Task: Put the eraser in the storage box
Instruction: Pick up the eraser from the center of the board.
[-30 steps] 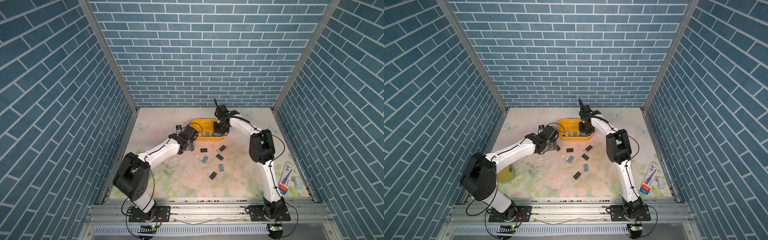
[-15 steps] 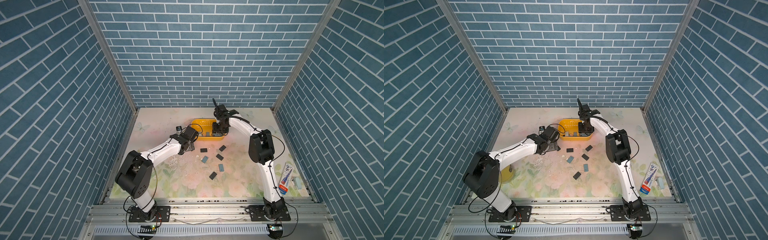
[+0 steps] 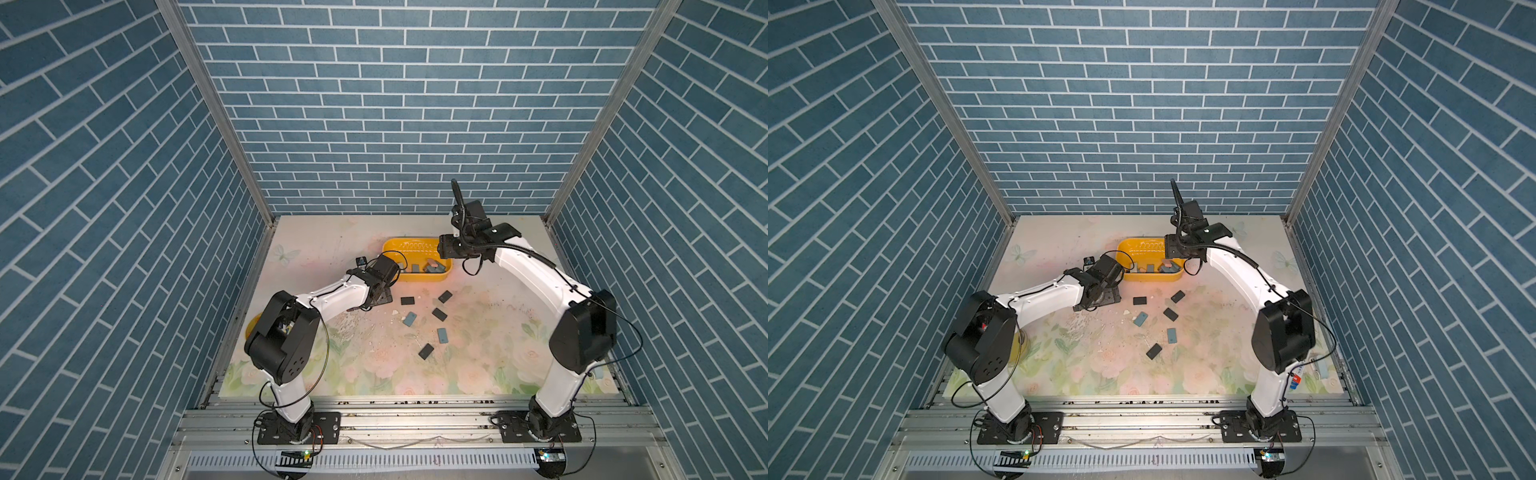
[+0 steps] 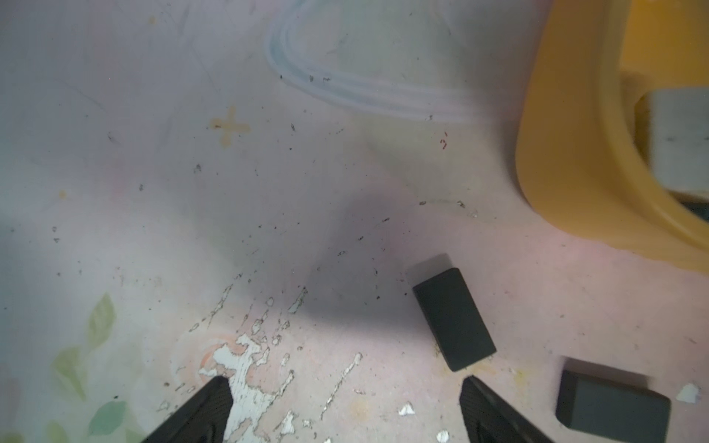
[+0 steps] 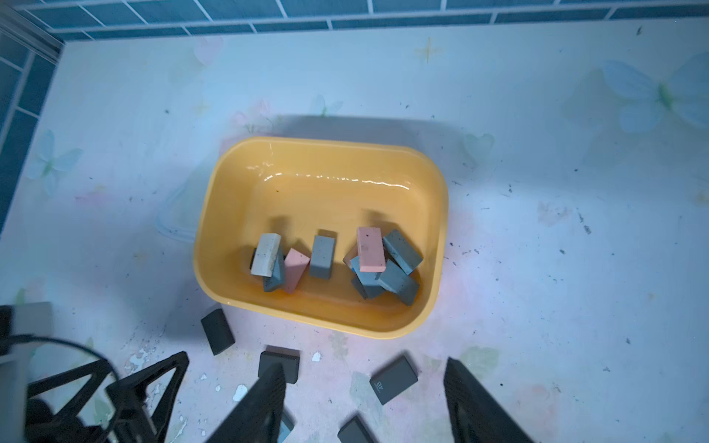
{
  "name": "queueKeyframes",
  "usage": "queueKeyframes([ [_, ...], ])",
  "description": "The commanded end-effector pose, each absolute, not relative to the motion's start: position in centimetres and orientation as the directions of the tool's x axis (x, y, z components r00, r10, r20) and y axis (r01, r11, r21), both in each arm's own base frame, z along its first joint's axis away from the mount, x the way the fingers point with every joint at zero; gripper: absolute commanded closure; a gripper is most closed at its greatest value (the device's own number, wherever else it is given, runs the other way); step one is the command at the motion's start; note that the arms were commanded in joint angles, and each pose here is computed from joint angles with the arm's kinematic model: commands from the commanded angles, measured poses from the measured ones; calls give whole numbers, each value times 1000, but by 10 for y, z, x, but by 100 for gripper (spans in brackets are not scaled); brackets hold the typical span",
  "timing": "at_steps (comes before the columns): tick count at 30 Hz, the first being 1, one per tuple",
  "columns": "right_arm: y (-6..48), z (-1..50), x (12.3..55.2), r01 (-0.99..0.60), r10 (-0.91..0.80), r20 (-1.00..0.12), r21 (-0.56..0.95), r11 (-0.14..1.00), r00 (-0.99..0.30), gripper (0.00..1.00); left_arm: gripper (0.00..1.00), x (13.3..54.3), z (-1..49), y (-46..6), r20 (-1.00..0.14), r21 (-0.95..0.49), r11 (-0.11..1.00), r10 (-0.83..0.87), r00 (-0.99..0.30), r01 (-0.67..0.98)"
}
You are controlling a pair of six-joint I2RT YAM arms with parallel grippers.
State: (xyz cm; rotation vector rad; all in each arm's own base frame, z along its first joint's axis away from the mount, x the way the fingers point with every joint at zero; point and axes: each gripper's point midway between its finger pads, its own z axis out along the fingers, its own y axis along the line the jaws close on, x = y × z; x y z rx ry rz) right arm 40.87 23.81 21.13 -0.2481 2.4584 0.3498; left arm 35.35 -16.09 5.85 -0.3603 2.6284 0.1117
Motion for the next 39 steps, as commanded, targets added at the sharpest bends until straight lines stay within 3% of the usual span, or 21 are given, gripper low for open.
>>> queueKeyframes([
  [1,228,197,398,-251,-95,-632,163,954,-769,32,4,360,59,-170,-467,-20,955,-270,-842,-296],
  [20,212,173,336,-277,-86,-692,170,946,-716,32,9,382,39,-191,-424,-60,928,-356,-833,-367],
  [39,216,177,325,-289,-64,-718,196,937,-693,32,35,381,19,-198,-385,-54,925,-366,-847,-375],
])
